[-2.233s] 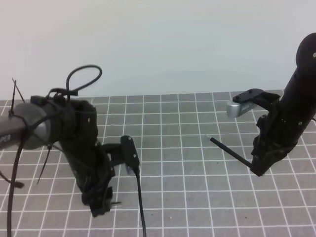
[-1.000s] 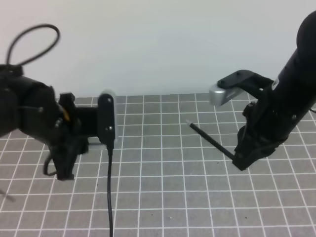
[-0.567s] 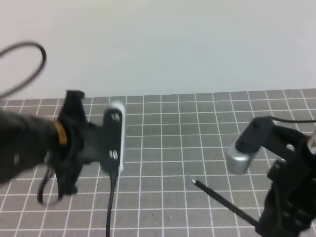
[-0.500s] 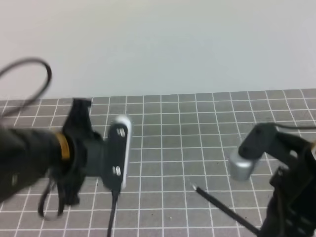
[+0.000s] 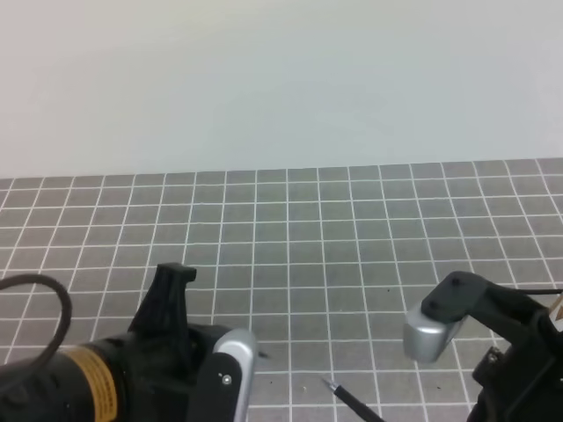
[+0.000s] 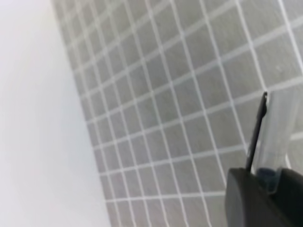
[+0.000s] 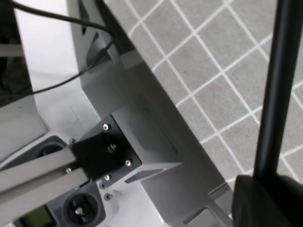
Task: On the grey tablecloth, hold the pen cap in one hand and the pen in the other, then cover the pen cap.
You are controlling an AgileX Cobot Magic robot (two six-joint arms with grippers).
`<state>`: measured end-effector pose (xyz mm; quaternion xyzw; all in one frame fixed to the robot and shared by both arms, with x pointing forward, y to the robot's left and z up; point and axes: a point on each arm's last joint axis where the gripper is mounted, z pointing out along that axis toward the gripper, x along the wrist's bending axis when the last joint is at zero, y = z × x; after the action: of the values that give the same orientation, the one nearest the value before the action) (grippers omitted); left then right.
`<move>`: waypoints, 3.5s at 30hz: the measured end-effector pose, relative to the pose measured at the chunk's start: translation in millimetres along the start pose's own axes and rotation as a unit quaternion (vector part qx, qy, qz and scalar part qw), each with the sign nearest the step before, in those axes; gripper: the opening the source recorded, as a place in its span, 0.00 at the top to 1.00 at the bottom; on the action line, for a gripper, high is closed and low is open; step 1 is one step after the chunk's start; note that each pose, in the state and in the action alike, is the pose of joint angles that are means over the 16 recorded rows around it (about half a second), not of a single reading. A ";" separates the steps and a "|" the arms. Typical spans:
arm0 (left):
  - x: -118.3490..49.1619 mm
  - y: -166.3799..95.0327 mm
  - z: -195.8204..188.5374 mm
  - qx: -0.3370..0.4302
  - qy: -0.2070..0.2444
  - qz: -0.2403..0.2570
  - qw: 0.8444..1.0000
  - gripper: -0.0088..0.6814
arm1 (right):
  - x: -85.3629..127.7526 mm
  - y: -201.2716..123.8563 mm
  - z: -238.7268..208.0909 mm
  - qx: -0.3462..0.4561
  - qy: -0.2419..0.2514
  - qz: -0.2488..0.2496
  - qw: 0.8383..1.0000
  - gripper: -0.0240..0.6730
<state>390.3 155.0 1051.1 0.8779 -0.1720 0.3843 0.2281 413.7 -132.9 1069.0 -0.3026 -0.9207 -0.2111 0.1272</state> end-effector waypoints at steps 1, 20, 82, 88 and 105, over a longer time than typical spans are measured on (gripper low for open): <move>-0.8 1.3 -0.7 -0.005 0.004 0.001 1.000 0.88 | 0.5 0.5 0.7 -0.001 0.004 0.002 1.000 0.87; 0.5 5.4 -2.2 -0.017 0.035 0.044 0.998 0.88 | -0.2 24.7 1.4 -0.016 0.026 -0.007 1.000 0.87; -3.4 9.9 -2.4 -0.019 0.024 0.040 0.999 0.88 | 9.6 31.6 -3.3 -0.020 0.013 -0.044 0.999 0.87; -4.0 9.2 -2.5 -0.010 0.022 0.042 0.999 0.88 | 8.0 31.3 -2.5 -0.015 0.007 -0.040 0.999 0.87; 0.2 11.0 -2.8 -0.019 0.045 0.036 0.998 0.89 | 7.1 30.9 -2.4 -0.012 0.002 -0.038 0.999 0.87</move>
<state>383.5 147.3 1055.9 0.8486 -0.2002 0.4277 0.2386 427.3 -108.0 1083.3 -0.2682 -0.9286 -0.2279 0.1175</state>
